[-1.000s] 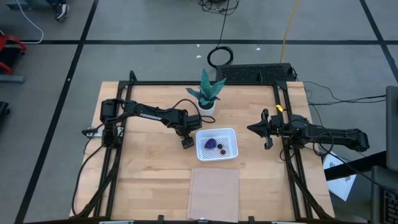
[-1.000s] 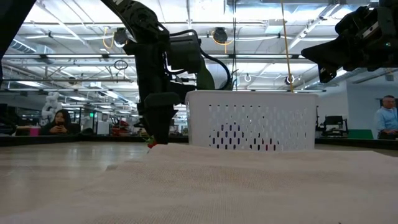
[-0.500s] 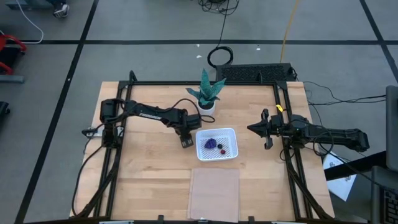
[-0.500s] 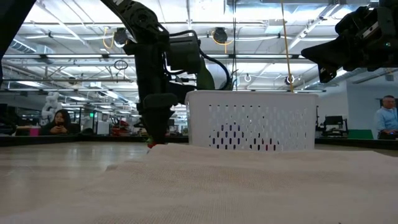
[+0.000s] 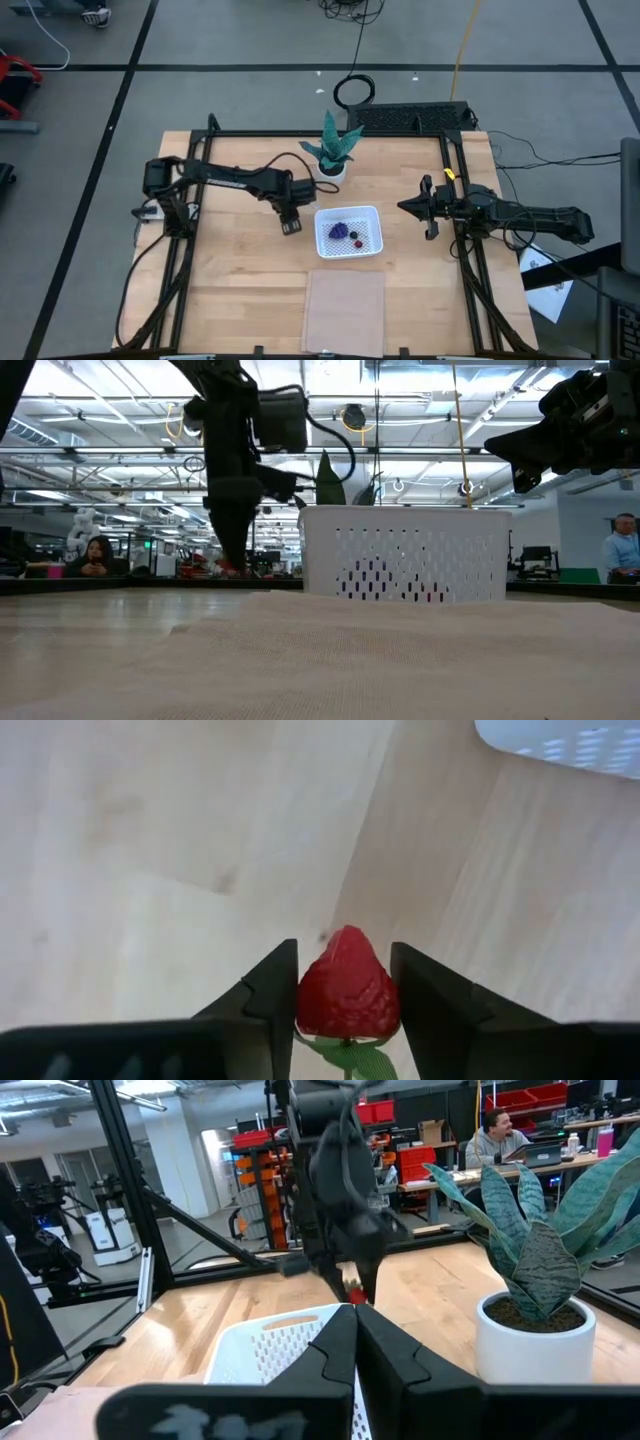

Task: Pick and placing Produce into tupperware
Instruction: Put the strawberry into the basket

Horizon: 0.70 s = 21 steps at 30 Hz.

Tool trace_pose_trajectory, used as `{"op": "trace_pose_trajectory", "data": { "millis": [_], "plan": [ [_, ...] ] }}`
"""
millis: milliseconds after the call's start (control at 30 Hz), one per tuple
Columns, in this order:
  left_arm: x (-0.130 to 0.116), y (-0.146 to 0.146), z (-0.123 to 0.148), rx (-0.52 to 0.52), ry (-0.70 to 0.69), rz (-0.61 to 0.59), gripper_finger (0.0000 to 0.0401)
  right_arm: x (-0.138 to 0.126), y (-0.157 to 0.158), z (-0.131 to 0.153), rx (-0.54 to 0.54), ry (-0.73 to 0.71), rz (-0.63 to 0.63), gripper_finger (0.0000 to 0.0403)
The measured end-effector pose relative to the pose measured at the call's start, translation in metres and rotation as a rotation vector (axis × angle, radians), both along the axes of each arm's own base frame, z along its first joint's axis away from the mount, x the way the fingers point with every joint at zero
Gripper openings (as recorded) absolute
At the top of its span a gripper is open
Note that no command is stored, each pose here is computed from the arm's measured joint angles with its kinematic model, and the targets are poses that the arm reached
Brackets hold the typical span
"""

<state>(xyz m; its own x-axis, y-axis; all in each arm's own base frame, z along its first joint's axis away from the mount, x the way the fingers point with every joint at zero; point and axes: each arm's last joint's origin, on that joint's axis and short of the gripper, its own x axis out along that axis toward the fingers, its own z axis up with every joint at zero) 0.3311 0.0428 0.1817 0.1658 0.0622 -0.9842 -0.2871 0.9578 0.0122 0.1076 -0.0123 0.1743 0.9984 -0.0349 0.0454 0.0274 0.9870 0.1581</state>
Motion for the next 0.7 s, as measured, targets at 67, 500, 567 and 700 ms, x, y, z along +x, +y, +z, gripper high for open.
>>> {"op": "trace_pose_trajectory", "data": {
  "millis": [67, 500, 567, 700],
  "plan": [
    [-0.004, 0.000, 0.010, 0.014, -0.019, 0.005, 0.0135, 0.000, 0.000, 0.000, 0.000, 0.000, 0.000, 0.0000],
    [-0.032, 0.004, 0.070, 0.035, -0.192, 0.040, 0.0127, 0.000, 0.000, 0.000, 0.003, -0.003, -0.001, 0.0000],
    [-0.035, 0.003, 0.074, 0.036, -0.197, 0.038, 0.0128, 0.000, 0.000, 0.000, 0.003, -0.002, 0.000, 0.0000],
    [-0.036, 0.003, 0.078, 0.049, -0.216, 0.011, 0.0128, 0.000, 0.000, 0.000, 0.003, -0.003, 0.000, 0.0000]
  ]
}}
